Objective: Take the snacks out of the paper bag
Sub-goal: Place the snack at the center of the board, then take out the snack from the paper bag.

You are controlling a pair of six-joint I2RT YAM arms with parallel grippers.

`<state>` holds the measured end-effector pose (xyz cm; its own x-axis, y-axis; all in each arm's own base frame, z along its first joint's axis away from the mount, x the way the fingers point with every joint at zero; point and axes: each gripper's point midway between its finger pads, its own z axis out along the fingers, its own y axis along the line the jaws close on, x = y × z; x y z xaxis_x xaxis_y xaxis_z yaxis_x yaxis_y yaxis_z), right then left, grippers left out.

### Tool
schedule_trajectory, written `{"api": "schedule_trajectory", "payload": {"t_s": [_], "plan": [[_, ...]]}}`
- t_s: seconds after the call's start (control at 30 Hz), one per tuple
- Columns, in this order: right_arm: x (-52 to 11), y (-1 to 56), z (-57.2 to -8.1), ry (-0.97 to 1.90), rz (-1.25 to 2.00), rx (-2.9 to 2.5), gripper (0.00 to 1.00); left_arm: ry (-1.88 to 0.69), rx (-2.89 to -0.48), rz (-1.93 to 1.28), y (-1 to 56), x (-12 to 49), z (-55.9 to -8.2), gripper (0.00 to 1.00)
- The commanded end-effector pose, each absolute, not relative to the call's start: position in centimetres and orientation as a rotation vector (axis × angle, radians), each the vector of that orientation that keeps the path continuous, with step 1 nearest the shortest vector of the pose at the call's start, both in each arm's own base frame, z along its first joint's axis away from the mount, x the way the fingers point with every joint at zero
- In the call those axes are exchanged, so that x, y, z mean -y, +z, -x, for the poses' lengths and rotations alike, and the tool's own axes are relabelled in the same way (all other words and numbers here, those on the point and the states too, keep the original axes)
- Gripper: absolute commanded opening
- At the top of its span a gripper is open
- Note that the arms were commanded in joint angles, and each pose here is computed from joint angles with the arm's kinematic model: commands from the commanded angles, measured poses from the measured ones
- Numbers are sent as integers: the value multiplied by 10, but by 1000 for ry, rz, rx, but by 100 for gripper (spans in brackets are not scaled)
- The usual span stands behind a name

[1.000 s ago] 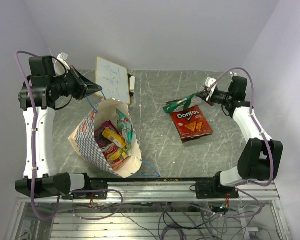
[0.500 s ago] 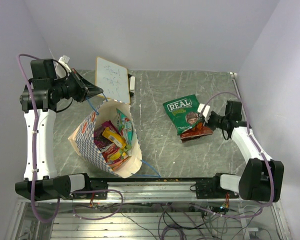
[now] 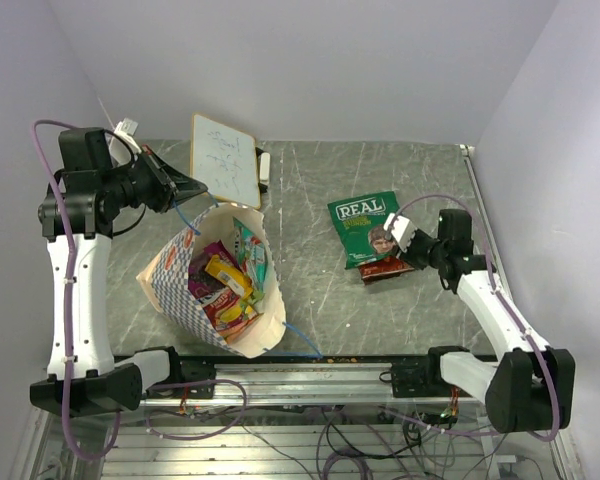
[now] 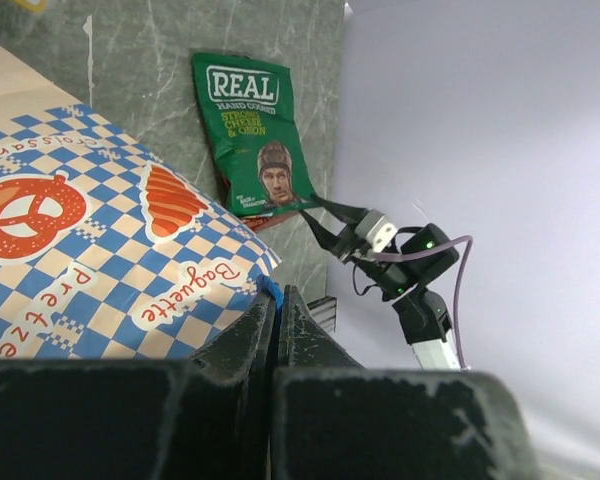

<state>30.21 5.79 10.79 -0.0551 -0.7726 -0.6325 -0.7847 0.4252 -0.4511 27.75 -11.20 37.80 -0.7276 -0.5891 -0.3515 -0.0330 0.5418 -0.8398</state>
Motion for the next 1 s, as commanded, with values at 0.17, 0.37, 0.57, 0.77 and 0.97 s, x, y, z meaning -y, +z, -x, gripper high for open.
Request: {"api": "schedule_trajectory", "payload": {"t_s": [0.17, 0.37, 0.57, 0.77, 0.97], "plan": [[-136, 189, -274, 407, 1044, -1802, 44, -1205, -2162, 493, 373, 118, -259, 7], [-143, 213, -248, 445, 995, -1742, 53, -1206, -2176, 502, 368, 119, -250, 7], [-146, 242, -238, 434, 1097, -1660, 56, -1209, -2175, 500, 373, 120, -245, 7], [-206, 294, -229, 725, 1020, -1477, 49, -1211, -2184, 486, 374, 121, -245, 7], [-298, 299, -201, 894, 1117, -1375, 50, -1227, -2186, 554, 372, 120, -251, 7]]}}
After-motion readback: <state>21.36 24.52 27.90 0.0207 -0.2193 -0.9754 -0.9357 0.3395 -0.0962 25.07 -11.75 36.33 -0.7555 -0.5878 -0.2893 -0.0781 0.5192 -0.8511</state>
